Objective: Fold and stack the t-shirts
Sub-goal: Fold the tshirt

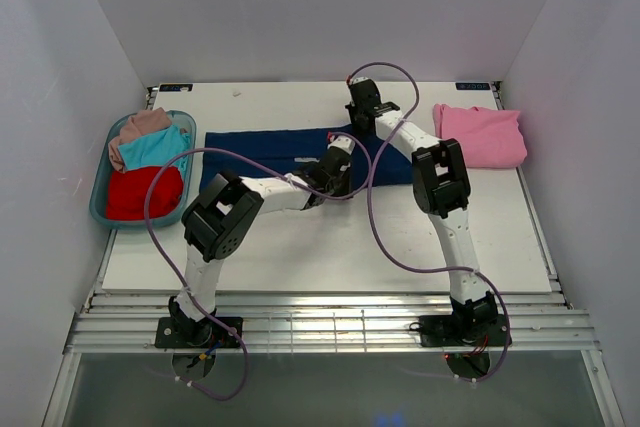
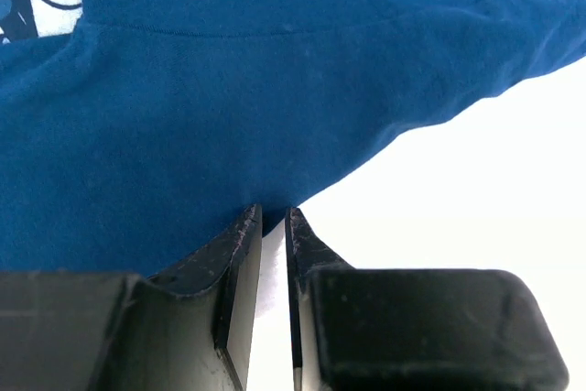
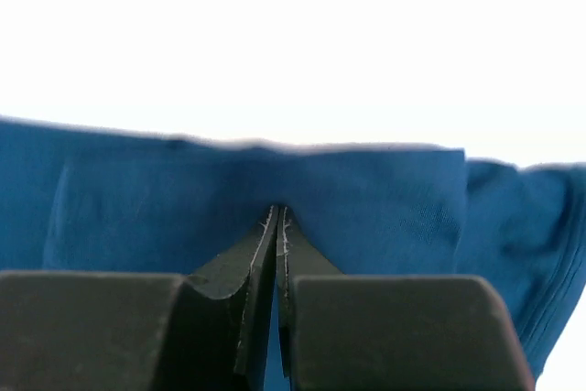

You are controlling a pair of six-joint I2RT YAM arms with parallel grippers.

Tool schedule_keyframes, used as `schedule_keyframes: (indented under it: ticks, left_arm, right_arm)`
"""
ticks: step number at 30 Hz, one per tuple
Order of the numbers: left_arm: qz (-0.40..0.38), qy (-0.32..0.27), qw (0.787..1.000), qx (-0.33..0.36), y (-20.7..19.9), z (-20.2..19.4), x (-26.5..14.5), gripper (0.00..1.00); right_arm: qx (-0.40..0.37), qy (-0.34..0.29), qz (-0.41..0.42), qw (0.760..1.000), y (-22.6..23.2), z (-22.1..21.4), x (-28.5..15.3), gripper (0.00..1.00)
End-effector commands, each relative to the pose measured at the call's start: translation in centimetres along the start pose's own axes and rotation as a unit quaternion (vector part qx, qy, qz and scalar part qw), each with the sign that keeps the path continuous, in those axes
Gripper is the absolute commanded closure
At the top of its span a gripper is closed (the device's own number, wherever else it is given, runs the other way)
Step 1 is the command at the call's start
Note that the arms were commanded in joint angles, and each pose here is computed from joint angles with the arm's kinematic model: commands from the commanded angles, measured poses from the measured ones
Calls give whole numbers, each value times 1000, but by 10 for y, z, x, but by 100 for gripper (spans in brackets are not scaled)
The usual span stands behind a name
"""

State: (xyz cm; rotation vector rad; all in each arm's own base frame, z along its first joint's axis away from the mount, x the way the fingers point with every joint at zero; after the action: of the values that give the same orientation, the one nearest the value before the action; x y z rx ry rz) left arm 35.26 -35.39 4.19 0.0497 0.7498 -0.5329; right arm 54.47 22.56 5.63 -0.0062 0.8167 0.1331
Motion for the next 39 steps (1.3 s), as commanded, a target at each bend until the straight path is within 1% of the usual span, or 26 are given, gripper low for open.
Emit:
schedule_keyframes:
  ticks: [1,3,6,7,9,10,12,13,14,15,16,17,19,20,21,23,24,26,27,28,30,31,34,39]
  left_arm:
    - [1,140,990,19,0,-82,-11,73]
    - [-1,140,990,22,-2,-82,-11,73]
    - [-3,129,991,28,-6,-73,-11,73]
    - [-3,120,992,28,-8,-66,-10,74]
    - [-2,101,994,36,-10,-48,-12,73]
    - [-5,80,996,37,-16,-26,-12,73]
    - [-2,55,998,42,-20,2,-17,71]
    - [-3,39,998,44,-24,17,-20,66]
    - [-7,7,999,40,-30,47,-26,64]
    - [10,-5,999,42,-28,61,-32,62]
    - [20,-18,999,41,-28,74,-37,59]
    - [29,-42,998,38,-29,98,-45,59]
    - [80,-50,994,46,-12,110,-57,57]
    - [98,-52,993,49,-5,113,-62,57]
    - [125,-40,990,52,11,106,-64,57]
    - [157,-39,986,50,36,104,-78,58]
    - [180,-12,983,43,62,82,-76,58]
    - [196,-3,980,25,89,70,-87,59]
    - [214,4,977,6,115,63,-89,60]
    - [225,31,974,2,130,39,-89,60]
    - [249,45,967,-17,159,25,-96,60]
    - [259,61,964,-18,168,9,-98,61]
    - [285,75,955,-29,191,-6,-102,61]
    - [309,95,946,-38,211,-18,-103,62]
  right_arm:
    - [31,-68,-26,997,-5,32,9,92]
    - [42,-92,-23,995,-5,44,7,92]
    - [54,-133,-9,990,-2,63,-8,92]
    - [57,-154,-1,986,0,78,-24,92]
    - [56,-176,8,983,-1,86,-39,92]
    - [58,-199,15,978,0,103,-63,92]
    - [56,-210,21,976,-1,110,-85,92]
    - [55,-210,26,976,-3,112,-105,92]
    - [54,-207,28,976,-4,111,-115,92]
    - [55,-199,30,978,-5,106,-122,92]
    - [57,-204,37,977,-5,109,-144,92]
    - [53,-170,28,984,-11,86,-141,92]
    - [62,-147,25,987,-15,68,-154,92]
    - [57,-106,15,993,-21,39,-148,92]
    - [55,-90,11,994,-23,27,-149,92]
    - [59,-65,-1,996,-29,5,-153,92]
    - [56,-33,-12,998,-35,-21,-149,92]
    - [61,-16,-20,998,-40,-39,-152,92]
    - [58,4,-28,998,-45,-59,-148,92]
    - [61,7,-35,998,-49,-65,-149,92]
    - [63,24,-44,997,-54,-83,-147,92]
    - [62,30,-47,996,-54,-88,-146,92]
    - [62,48,-63,995,-60,-102,-143,92]
    - [71,59,-83,992,-67,-117,-144,92]
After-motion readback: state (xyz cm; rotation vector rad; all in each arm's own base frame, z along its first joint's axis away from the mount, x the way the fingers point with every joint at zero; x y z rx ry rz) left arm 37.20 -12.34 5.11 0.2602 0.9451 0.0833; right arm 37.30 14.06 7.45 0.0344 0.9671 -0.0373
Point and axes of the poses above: each gripper's point midway between its finger pads, its own x axis out along the fingers, its own y axis along the line the jaws close on, z = x × y, the point moved 3 cm from there along -x, back along the fingers, and after that the axes turned 12 degrees about x, right-handed, at the moved point
